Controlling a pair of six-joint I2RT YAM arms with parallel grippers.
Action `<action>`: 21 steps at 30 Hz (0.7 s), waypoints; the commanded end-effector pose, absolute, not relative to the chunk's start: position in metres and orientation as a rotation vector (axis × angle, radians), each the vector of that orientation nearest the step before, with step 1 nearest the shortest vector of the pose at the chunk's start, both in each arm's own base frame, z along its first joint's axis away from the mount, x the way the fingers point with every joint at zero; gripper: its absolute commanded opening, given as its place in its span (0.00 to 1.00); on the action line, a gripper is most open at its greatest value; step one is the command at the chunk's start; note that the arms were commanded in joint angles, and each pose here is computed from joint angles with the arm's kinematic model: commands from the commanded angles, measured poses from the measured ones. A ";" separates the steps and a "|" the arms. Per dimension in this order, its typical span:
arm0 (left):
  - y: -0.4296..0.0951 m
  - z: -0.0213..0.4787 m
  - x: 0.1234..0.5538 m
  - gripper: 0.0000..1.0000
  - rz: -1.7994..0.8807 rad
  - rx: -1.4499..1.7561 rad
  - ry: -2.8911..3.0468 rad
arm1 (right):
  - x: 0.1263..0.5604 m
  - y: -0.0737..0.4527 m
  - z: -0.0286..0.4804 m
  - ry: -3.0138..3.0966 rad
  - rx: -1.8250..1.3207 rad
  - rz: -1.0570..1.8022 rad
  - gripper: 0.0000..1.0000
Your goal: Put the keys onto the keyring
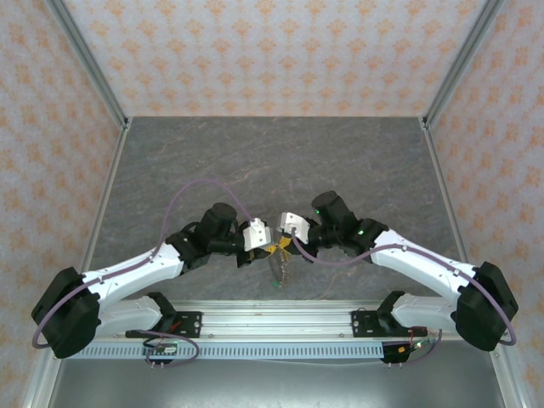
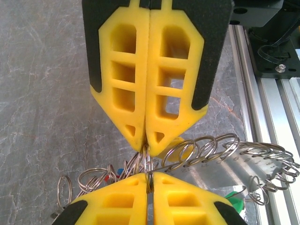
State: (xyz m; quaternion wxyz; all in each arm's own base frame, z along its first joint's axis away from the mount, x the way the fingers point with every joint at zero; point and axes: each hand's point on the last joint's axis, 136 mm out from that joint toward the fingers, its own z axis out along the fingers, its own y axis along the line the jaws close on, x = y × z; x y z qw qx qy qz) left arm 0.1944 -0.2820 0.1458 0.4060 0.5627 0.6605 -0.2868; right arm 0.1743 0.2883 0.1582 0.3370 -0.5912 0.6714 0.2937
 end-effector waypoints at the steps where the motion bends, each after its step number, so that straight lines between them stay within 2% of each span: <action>1: -0.286 0.153 0.200 0.10 -0.686 1.432 1.643 | 0.172 0.300 0.184 1.678 -1.545 0.822 0.00; 8: -0.289 0.157 0.206 0.11 -0.683 1.402 1.646 | 0.168 0.302 0.186 1.693 -1.551 0.842 0.00; 11: -0.291 0.158 0.206 0.08 -0.689 1.405 1.639 | 0.168 0.303 0.188 1.700 -1.537 0.856 0.00; 13: -0.291 0.157 0.205 0.00 -0.694 1.414 1.638 | 0.167 0.303 0.189 1.696 -1.527 0.864 0.00; 16: -0.291 0.154 0.203 0.00 -0.698 1.422 1.645 | 0.166 0.301 0.188 1.694 -1.516 0.864 0.00; 21: -0.292 0.158 0.203 0.00 -0.721 1.367 1.612 | 0.164 0.295 0.179 1.689 -1.471 0.866 0.06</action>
